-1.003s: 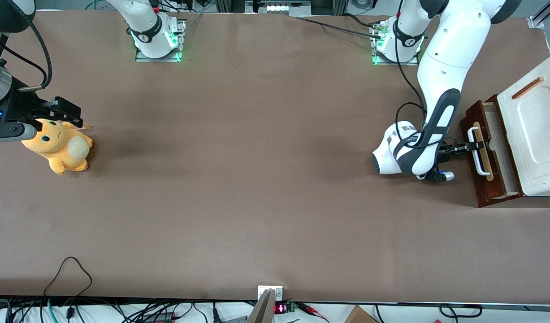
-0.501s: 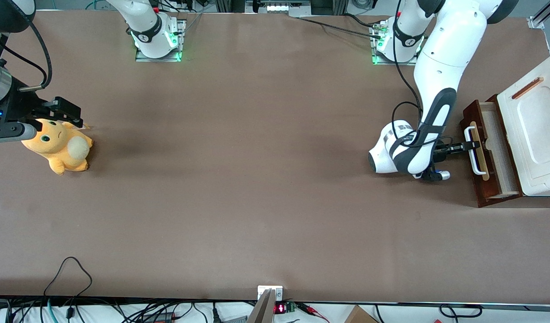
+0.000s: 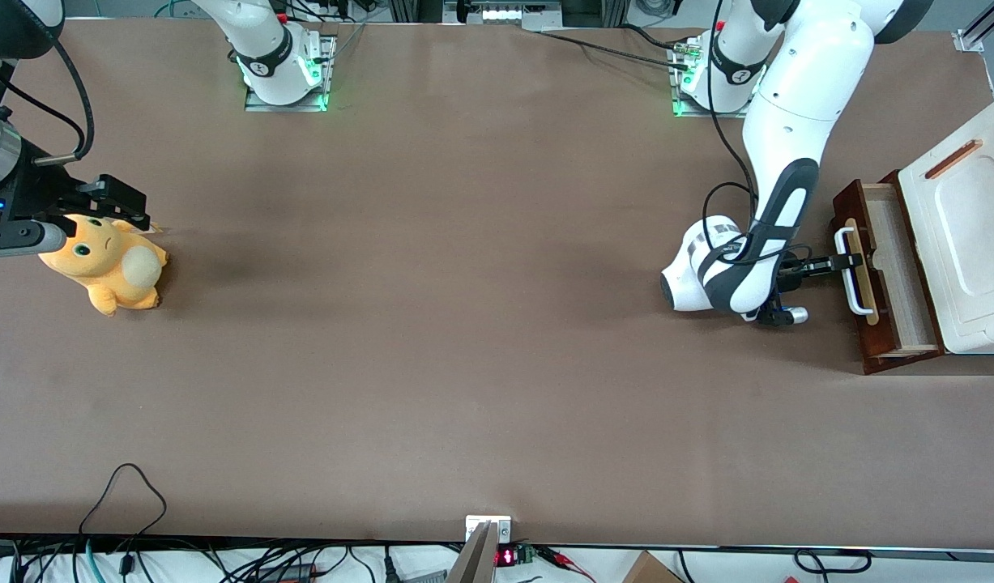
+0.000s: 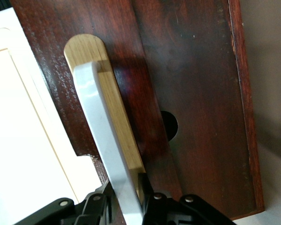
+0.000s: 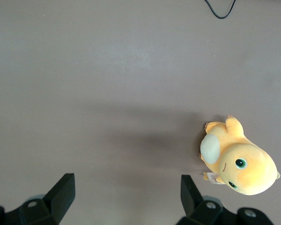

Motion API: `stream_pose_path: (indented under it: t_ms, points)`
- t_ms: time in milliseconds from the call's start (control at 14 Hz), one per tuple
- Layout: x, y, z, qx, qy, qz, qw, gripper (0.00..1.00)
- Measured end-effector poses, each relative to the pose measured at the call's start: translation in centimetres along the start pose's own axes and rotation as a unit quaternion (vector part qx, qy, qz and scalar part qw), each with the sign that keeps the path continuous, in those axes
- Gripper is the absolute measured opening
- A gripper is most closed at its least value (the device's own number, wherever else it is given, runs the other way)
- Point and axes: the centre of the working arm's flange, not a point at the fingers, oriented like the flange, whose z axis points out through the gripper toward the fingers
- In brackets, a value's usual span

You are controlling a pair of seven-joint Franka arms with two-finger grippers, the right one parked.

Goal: Open lower drawer with left arm only
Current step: 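Pull the handle with the left gripper, sliding the drawer out, then keep pulling the drawer outward with the left gripper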

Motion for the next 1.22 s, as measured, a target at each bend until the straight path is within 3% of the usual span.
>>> stream_pose_path:
  t_ms: [1218]
  points:
    - [-0.8,0.3,-1.7,0.0,0.005,0.001,1.0,0.18]
